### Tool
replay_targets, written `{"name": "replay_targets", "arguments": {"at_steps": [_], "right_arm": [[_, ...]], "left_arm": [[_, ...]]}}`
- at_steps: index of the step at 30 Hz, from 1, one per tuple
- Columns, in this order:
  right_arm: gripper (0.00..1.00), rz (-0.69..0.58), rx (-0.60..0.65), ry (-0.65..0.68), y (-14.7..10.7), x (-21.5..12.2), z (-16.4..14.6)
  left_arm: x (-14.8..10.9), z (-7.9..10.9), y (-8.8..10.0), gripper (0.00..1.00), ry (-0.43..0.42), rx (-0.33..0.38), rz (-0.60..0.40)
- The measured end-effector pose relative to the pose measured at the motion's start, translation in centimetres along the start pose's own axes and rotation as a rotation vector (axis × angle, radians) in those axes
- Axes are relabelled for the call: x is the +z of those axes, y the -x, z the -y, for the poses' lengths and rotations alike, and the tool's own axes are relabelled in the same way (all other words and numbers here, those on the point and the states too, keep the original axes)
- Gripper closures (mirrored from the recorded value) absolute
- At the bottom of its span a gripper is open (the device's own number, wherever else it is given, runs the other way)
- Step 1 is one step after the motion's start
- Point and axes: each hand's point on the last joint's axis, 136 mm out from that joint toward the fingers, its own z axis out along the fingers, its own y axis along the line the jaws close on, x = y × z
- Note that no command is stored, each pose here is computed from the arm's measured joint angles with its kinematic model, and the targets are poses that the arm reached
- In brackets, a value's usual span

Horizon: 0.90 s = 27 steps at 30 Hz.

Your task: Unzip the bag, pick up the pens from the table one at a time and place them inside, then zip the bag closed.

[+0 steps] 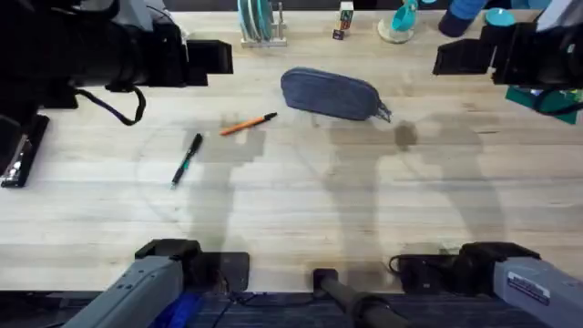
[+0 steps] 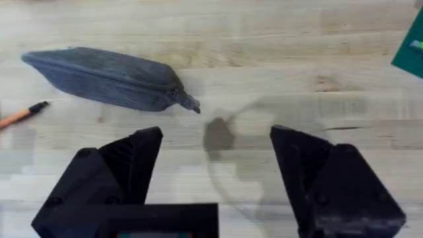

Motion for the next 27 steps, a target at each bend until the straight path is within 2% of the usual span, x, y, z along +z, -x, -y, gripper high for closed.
{"name": "replay_targets", "arguments": {"at_steps": [4, 14, 21, 27], "right_arm": [[0.005, 0.0, 0.0, 0.0, 0.0, 0.0, 0.0], [0.006, 0.0, 0.0, 0.0, 0.0, 0.0, 0.0], [0.006, 0.0, 0.0, 0.0, 0.0, 0.0, 0.0], [0.005, 0.0, 0.0, 0.0, 0.0, 0.0, 0.0]], "left_arm": [[0.0, 0.1, 0.4, 0.007, -0.007, 0.034, 0.015], [0.8, 1.8, 3.0, 0.01, -0.095, 0.262, 0.113], [3.3, 2.6, 2.8, 0.009, -0.163, 0.379, 0.072], [5.0, 3.2, 4.5, 0.01, -0.271, 0.45, 0.072]]}}
